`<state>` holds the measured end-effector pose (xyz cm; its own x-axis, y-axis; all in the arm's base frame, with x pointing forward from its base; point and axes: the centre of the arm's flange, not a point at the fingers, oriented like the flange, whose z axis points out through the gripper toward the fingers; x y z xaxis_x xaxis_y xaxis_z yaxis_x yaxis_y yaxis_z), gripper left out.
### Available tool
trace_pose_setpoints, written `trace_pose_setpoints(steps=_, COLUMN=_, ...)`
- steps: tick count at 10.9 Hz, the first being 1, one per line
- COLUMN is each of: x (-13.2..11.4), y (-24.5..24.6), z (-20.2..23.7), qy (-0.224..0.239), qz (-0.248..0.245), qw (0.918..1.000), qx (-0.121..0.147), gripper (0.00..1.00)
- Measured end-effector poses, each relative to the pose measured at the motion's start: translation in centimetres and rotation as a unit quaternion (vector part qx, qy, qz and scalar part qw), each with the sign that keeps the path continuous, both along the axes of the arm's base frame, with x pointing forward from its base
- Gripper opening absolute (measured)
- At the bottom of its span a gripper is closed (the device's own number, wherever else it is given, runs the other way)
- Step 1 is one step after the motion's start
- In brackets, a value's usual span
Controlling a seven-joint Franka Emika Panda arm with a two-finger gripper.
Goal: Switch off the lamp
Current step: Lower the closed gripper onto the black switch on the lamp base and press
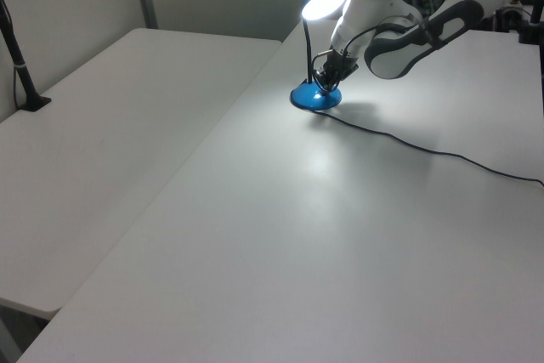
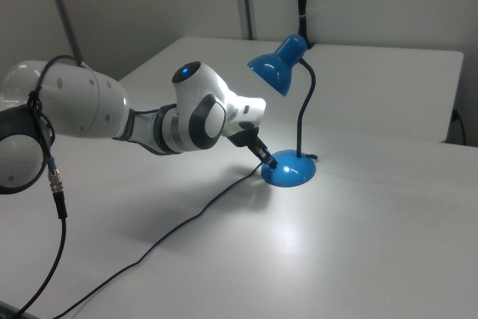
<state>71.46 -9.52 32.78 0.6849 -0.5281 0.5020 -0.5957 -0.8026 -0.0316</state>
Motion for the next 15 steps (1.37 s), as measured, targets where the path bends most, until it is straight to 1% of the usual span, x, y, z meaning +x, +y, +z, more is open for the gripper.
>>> trace_pose_setpoints(steps=6, x=0.0, y=0.1, z=-0.8, qy=0.006, qz=0.004, qw=1.0, qx=-0.004, gripper=0.06)
trace_pose_setpoints(steps=15, x=0.0, y=0.7, z=-1.3, qy=0.015, qz=0.027, qw=0.9991, qx=-0.03, gripper=0.06)
